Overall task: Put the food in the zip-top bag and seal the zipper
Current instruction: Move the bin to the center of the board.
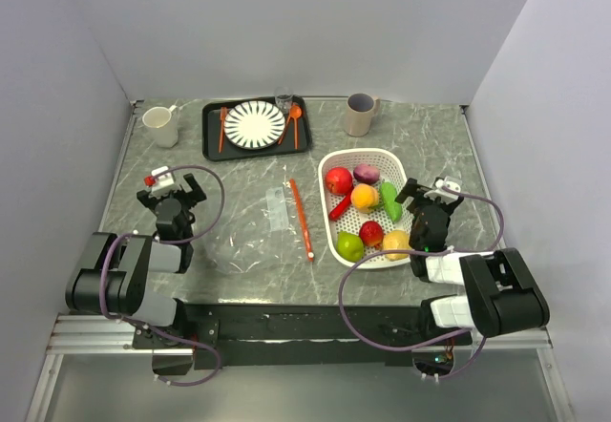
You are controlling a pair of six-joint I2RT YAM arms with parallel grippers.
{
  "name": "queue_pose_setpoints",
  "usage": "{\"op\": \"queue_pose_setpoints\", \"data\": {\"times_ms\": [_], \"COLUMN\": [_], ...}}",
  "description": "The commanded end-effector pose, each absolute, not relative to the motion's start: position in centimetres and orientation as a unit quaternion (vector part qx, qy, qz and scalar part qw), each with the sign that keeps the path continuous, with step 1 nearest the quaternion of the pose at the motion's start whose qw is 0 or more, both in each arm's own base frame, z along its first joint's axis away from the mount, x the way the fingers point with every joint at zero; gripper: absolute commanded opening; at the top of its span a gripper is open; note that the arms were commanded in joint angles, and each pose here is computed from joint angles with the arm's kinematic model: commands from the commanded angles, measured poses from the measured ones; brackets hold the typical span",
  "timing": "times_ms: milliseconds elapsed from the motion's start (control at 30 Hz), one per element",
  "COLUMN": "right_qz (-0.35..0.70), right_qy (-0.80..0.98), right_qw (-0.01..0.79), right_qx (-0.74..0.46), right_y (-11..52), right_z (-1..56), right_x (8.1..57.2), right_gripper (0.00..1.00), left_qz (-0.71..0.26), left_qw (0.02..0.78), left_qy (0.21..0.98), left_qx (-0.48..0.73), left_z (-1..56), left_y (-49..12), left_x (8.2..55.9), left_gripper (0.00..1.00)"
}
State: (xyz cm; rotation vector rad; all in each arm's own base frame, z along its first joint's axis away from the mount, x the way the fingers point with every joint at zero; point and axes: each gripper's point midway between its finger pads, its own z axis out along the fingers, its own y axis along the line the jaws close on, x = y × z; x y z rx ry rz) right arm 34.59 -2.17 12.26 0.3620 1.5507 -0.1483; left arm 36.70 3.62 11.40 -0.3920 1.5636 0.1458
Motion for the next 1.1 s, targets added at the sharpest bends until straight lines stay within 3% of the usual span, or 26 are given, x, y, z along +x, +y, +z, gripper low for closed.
{"op": "queue_pose_setpoints", "data": {"times_ms": [0,33,100,167,200,233,300,367,600,767,933,1067], "right_qz": [-0.102,-0.096,-0.127,-0.108,-0.112,-0.085,-0.064,-0.027,0.085,0.126,0.157,0.177], "right_qy": [0.695,0.674,0.735,0.754,0.775,0.790,0.810,0.813,0.803,0.841,0.851,0.850], "right_qw": [0.688,0.693,0.618,0.600,0.579,0.576,0.558,0.560,0.567,0.508,0.493,0.487], "right_qx": [0.182,0.237,0.248,0.244,0.227,0.192,0.168,0.157,0.161,0.133,0.090,0.095], "right_y": [-2.5,-3.0,-3.3,-2.0,-1.6,0.0,1.2,2.5,5.0,7.0,8.6,9.1], "right_z": [14.2,17.2,15.1,17.5,17.1,17.9,17.8,18.8,21.8,20.8,21.0,21.1], "right_x": [34.5,35.4,35.1,37.4,37.5,38.9,39.2,39.5,36.4,34.6,34.1,33.1], "right_gripper": [1.00,1.00,1.00,1.00,1.00,1.00,1.00,1.00,1.00,1.00,1.00,1.00], "left_qz": [0.050,0.050,0.068,0.072,0.084,0.052,0.031,-0.058,-0.195,-0.225,-0.228,-0.225], "left_qw": [0.715,0.720,0.684,0.671,0.603,0.610,0.553,0.554,0.547,0.445,0.418,0.388], "left_qy": [0.673,0.668,0.695,0.682,0.736,0.735,0.782,0.796,0.784,0.840,0.862,0.887], "left_qx": [-0.185,-0.183,-0.212,-0.283,-0.297,-0.293,-0.287,-0.237,-0.219,-0.214,-0.175,-0.108], "left_z": [13.6,13.7,13.2,17.0,14.2,17.6,16.5,18.5,21.8,18.4,17.1,15.8], "left_y": [3.9,3.9,4.3,5.4,5.3,4.2,2.7,-0.8,-5.4,-8.0,-10.2,-16.9], "left_x": [37.2,36.8,36.4,37.9,37.1,39.1,39.2,40.4,39.2,38.0,36.5,33.4], "left_gripper": [0.99,0.99,0.99,0.99,0.99,0.99,0.99,0.99,0.99,0.99,0.99,0.99]}}
